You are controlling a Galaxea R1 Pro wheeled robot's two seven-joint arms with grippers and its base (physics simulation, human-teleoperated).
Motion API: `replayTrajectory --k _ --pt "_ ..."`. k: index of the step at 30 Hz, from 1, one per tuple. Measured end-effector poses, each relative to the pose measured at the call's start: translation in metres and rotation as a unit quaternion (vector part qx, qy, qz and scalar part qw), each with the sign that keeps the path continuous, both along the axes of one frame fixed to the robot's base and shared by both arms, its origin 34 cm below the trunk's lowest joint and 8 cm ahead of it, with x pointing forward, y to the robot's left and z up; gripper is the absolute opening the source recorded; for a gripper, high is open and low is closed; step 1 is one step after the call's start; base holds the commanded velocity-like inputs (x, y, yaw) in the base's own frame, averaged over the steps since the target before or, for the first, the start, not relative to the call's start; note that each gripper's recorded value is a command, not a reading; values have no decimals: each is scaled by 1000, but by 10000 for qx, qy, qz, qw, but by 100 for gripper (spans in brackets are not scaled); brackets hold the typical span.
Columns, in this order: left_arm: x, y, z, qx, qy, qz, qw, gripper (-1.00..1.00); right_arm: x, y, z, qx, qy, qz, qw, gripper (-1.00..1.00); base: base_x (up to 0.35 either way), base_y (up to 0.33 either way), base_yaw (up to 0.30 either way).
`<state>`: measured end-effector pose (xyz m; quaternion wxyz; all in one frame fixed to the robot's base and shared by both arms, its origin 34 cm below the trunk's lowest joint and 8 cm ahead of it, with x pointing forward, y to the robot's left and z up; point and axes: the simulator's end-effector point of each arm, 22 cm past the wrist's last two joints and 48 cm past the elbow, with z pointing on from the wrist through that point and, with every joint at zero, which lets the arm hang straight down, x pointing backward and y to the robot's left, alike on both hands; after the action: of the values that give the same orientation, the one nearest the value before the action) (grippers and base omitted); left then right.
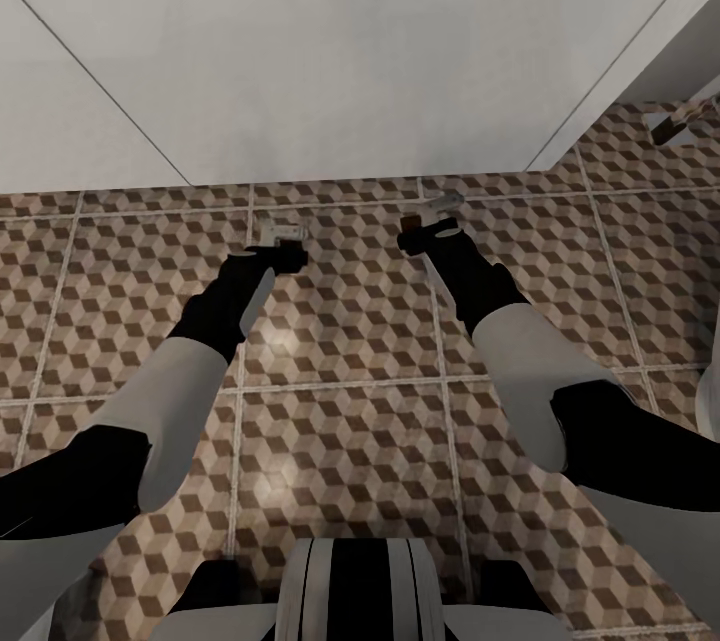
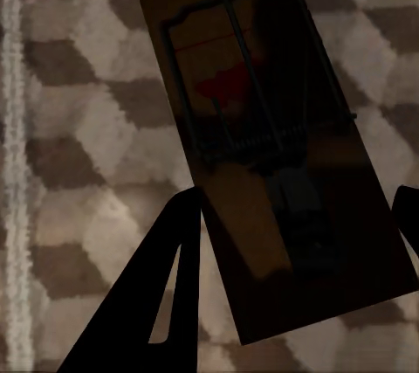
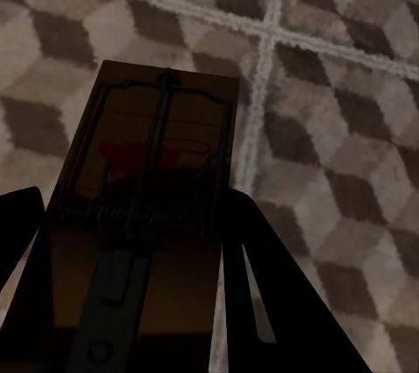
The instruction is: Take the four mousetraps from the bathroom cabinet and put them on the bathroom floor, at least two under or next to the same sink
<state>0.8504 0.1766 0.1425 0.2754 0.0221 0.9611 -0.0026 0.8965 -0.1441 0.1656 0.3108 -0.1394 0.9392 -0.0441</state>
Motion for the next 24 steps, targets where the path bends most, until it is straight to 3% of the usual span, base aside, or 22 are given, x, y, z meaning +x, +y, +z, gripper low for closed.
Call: replayTrajectory --k 17,24 --pt "-9 -6 -9 -22 132 -19 9999 -100 -17 0 -18 -26 240 31 9997 -100 0 0 0" --pt "-7 -6 -6 -29 95 -12 10000 -100 -15 3 -19 40 89 68 9999 -100 0 0 0"
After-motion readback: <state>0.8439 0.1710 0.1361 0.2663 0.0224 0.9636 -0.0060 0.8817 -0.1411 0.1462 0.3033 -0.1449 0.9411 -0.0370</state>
